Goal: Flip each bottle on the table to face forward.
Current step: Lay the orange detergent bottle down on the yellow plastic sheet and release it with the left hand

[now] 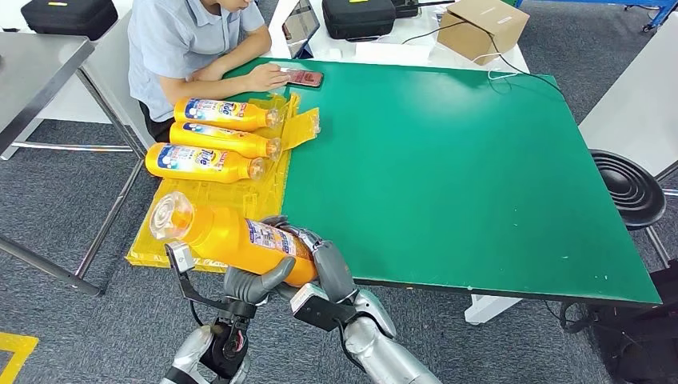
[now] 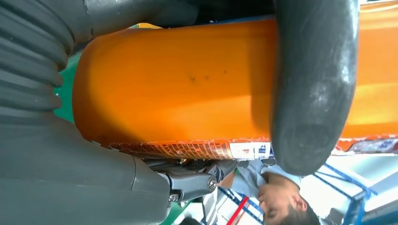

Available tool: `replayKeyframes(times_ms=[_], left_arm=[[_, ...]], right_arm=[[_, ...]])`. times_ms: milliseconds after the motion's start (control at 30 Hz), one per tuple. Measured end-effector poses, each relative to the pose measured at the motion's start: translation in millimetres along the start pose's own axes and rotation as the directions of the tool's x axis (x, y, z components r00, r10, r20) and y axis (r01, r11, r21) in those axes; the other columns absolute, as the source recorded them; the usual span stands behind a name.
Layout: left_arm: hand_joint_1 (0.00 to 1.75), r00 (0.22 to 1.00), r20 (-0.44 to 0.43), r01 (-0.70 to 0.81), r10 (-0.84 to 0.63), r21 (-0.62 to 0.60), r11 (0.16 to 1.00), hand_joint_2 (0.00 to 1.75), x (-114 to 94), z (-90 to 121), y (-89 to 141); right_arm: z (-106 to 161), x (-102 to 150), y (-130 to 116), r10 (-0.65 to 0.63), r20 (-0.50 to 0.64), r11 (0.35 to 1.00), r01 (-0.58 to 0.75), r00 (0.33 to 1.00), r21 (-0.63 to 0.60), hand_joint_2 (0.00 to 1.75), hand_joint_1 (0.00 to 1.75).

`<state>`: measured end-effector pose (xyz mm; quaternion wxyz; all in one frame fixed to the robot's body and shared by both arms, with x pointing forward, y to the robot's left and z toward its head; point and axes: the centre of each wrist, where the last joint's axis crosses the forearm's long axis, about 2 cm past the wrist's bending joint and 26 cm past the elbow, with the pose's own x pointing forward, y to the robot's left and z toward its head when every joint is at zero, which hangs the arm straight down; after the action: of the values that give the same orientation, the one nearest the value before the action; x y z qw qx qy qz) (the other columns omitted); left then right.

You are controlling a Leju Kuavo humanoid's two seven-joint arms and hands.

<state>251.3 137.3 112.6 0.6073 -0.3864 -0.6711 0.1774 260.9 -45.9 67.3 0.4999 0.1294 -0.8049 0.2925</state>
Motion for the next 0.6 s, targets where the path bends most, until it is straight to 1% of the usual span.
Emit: replayKeyframes(times_ms=[233, 267, 300, 367, 400, 433, 533, 600], left_arm=[[1.75, 1.000, 0.011, -0.004, 0.003, 0.013, 1.000, 1.75, 0, 0, 2], [1.75, 1.000, 0.011, -0.004, 0.004, 0.014, 1.000, 1.75, 0, 1, 2], [1.75, 1.000, 0.011, -0.004, 0.003, 0.014, 1.000, 1.75, 0, 1, 2], [1.75, 1.000, 0.014, -0.001, 0.001, 0.017, 1.000, 1.75, 0, 1, 2], [1.75, 1.000, 0.018, 0.003, -0.003, 0.021, 1.000, 1.75, 1, 0, 2], [1.75, 1.000, 0.022, 0.009, -0.010, 0.028, 1.000, 1.75, 1, 0, 3], [1.75, 0.996, 0.032, 0.082, -0.084, 0.067, 0.994, 1.75, 5, -4, 6], [1.75, 0.975, 0.019, 0.220, -0.223, 0.114, 0.969, 1.75, 10, -13, 10]], right_arm=[[-1, -1, 0, 0.000, -0.008, 1.000, 0.000, 1.000, 0.032, 1.75, 1.75], [-1, -1, 0, 0.001, -0.009, 0.999, 0.000, 1.000, 0.033, 1.75, 1.64], [-1, -1, -1, 0.001, -0.009, 0.999, -0.001, 1.000, 0.034, 1.75, 1.20], [-2, -1, -1, 0.005, -0.013, 0.999, -0.005, 1.000, 0.043, 0.87, 0.33], [-2, -1, 0, 0.012, -0.017, 0.998, -0.011, 1.000, 0.055, 0.44, 0.00], [-1, -2, 0, 0.021, -0.022, 0.997, -0.019, 1.000, 0.069, 0.00, 0.00], [2, -3, 3, 0.055, -0.032, 0.994, -0.052, 0.998, 0.093, 0.00, 0.00], [5, -4, 4, 0.091, -0.036, 0.993, -0.088, 0.995, 0.076, 0.00, 0.00]])
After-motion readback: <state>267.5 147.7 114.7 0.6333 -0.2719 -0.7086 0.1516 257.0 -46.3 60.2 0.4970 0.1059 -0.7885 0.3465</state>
